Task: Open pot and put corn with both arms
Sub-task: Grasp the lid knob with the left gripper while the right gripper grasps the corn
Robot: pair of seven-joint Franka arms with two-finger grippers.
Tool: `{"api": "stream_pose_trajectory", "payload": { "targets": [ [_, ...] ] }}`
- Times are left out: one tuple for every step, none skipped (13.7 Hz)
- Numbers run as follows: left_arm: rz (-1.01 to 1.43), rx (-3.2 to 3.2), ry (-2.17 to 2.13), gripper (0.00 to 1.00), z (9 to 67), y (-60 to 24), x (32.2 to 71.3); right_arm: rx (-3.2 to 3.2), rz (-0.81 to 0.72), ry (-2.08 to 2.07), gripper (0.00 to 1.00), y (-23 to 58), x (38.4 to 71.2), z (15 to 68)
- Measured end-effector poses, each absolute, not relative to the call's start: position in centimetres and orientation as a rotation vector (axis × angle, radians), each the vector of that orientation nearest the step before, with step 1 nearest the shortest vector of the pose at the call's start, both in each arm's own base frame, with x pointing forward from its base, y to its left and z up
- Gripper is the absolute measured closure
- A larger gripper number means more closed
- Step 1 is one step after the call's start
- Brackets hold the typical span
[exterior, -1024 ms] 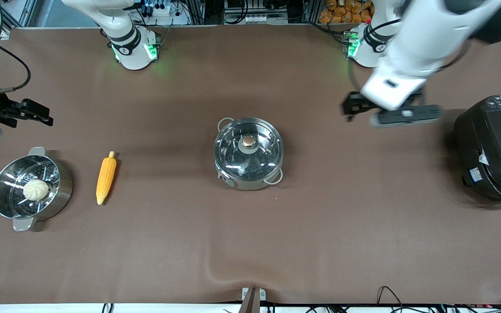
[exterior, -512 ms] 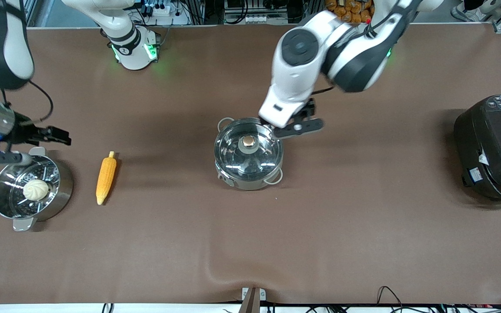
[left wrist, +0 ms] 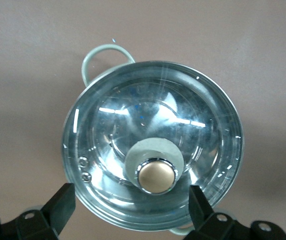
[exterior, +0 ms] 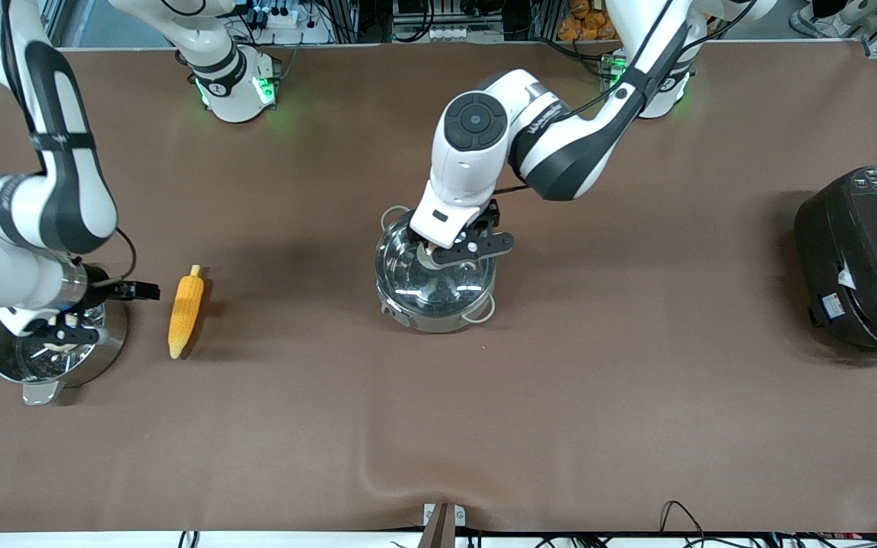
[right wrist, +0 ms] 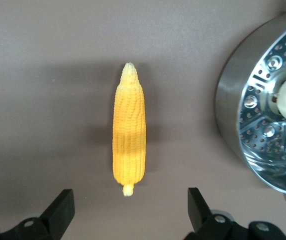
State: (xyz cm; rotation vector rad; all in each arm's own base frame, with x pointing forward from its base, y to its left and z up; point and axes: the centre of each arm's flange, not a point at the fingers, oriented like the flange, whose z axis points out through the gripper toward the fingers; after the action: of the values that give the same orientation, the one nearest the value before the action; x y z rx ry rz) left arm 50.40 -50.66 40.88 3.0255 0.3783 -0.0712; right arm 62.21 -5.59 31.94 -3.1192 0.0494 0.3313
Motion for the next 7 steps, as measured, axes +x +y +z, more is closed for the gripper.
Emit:
{"api": "stream_pose_trajectory", "payload": {
  "targets": [
    [-0.064, 3.020, 0.382, 0.00, 40.4, -51.0, 50.4, -3.120, 0.338, 0.053, 0.00, -5.8, 62.4, 30.4],
    [-0.059, 3.015, 0.380, 0.00, 40.0, -51.3, 50.4, -3.120, 0.347, 0.059, 0.00, -6.0, 62.6, 28.9],
    [-0.054, 3.020, 0.374, 0.00, 39.4, -51.6, 50.3, -3.116, 0.365, 0.066, 0.00, -6.3, 62.6, 27.4],
    [-0.041, 3.034, 0.362, 0.00, 38.6, -52.1, 50.0, -3.108, 0.386, 0.075, 0.00, -6.4, 62.5, 26.1],
    [-0.025, 3.051, 0.358, 0.00, 38.0, -52.7, 49.5, -3.091, 0.410, 0.089, 0.00, -6.3, 62.4, 24.9],
    [-0.017, 3.063, 0.354, 0.00, 37.3, -53.2, 49.1, -3.072, 0.429, 0.105, 0.00, -6.2, 62.3, 23.9],
    [-0.015, 3.069, 0.353, 0.00, 36.8, -53.6, 48.8, -3.058, 0.450, 0.116, 0.00, -6.1, 62.1, 22.9]
  ]
}}
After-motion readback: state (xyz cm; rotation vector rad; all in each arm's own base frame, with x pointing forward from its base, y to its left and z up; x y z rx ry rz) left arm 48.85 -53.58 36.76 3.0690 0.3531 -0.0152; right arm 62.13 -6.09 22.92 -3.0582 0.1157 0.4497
